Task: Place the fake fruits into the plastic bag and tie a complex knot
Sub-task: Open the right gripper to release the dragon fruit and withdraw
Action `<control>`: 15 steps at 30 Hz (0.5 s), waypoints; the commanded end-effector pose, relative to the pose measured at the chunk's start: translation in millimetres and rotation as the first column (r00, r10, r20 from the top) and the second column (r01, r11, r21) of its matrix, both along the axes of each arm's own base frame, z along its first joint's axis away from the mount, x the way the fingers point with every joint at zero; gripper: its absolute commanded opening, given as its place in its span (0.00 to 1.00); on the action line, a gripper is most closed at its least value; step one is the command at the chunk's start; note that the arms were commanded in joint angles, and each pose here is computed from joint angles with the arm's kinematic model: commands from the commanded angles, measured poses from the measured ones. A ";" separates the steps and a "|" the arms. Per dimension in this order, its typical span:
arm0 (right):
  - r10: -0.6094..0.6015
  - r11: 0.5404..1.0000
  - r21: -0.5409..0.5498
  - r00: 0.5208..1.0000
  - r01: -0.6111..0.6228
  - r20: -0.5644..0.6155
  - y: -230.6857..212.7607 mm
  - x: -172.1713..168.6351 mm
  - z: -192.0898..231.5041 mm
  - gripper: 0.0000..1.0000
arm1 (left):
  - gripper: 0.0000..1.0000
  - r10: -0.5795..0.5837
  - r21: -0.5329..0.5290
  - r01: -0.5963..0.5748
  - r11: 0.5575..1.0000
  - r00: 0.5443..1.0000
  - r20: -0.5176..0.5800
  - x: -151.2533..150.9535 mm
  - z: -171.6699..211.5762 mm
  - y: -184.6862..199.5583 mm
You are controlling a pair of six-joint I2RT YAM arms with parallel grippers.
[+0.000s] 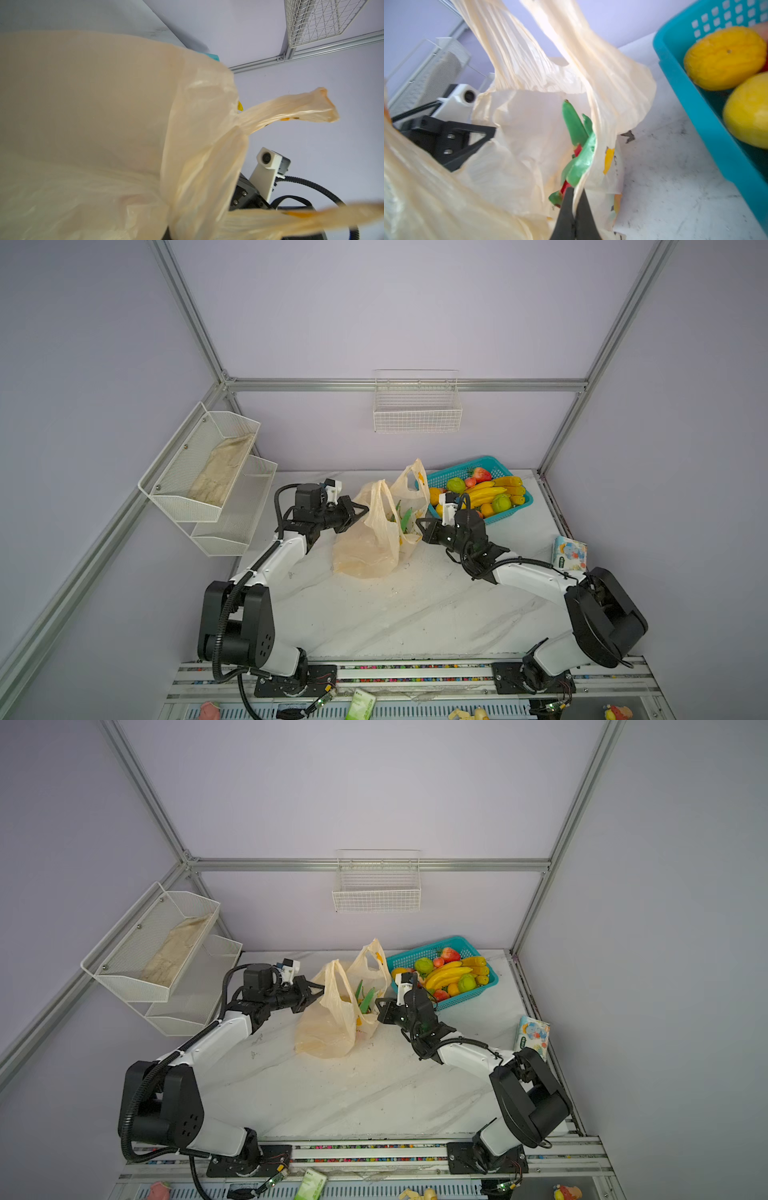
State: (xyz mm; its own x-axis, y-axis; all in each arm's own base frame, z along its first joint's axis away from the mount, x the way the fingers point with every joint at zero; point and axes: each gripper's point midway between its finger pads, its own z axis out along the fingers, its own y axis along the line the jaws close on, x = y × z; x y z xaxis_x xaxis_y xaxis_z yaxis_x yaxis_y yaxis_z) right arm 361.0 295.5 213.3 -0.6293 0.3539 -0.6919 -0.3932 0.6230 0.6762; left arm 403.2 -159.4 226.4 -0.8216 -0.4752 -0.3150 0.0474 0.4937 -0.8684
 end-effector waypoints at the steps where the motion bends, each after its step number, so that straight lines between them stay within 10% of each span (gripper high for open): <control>1: 0.034 0.997 0.064 0.996 -0.039 0.082 7.2 -7.2 49.1 0.00 | 0.00 -0.013 0.064 0.001 0.998 0.980 0.199 5.4 74.3 9.5; 15: -0.012 0.991 -0.130 0.998 0.020 0.063 -2.9 5.2 2.2 0.03 | 0.00 0.063 0.041 -0.072 0.997 0.981 0.184 16.1 86.2 37.3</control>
